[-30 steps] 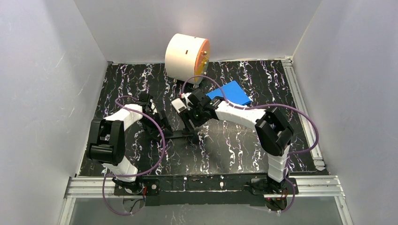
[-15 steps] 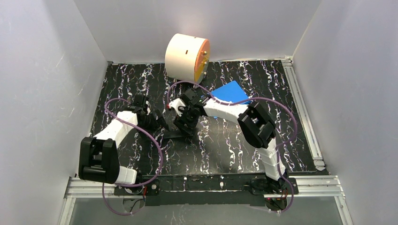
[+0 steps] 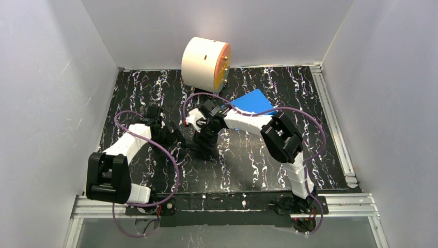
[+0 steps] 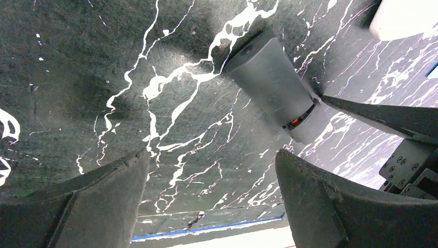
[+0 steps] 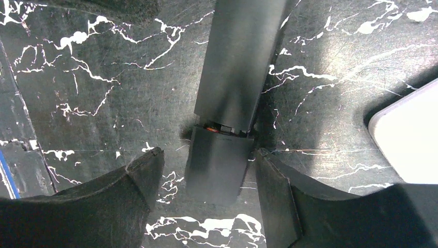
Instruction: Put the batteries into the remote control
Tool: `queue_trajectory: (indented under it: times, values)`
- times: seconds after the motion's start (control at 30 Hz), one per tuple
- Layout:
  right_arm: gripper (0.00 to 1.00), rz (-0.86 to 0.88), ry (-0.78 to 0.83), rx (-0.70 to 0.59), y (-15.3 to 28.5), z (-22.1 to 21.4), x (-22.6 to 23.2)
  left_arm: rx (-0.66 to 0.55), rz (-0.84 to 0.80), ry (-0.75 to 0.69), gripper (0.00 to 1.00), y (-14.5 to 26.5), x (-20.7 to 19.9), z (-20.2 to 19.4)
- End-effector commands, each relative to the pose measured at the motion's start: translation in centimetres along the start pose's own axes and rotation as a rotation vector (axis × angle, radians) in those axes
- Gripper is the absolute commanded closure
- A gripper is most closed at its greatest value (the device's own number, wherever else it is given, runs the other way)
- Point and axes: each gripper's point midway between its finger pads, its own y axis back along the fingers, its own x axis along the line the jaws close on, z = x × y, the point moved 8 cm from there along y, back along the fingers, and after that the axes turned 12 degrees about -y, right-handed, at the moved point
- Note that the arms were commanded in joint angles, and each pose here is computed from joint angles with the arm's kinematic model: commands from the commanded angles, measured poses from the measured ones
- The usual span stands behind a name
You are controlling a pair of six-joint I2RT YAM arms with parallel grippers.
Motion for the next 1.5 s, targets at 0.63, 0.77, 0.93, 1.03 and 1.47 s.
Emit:
queue_trajectory:
  times: [0.63,0.77,0.93,1.03,1.47]
  values:
    - [0.23,-0.112,-0.280,-0.074,2.5,0.5,-0.1,0.013,-0.059,0.006,0.10,-0.5,-0.2,-0.4]
    - [0.25,-0.029,-0.297,0.011,1.4,-0.9,0.1,0.014,-0.059,0.004,0.10,-0.5,-0.2,-0.4]
    - [0.25,0.087,-0.295,0.018,0.4,-1.3,0.6,0.014,-0.061,0.002,0.10,-0.5,-0.3,-0.4]
    - [0.25,0.129,-0.304,0.025,-0.4,-1.4,0.6,0.013,-0.065,0.000,0.10,-0.5,-0.3,-0.3]
    - [0.29,0.118,-0.334,-0.062,0.4,0.1,1.0,0.011,-0.070,-0.002,0.10,-0.4,-0.3,-0.3]
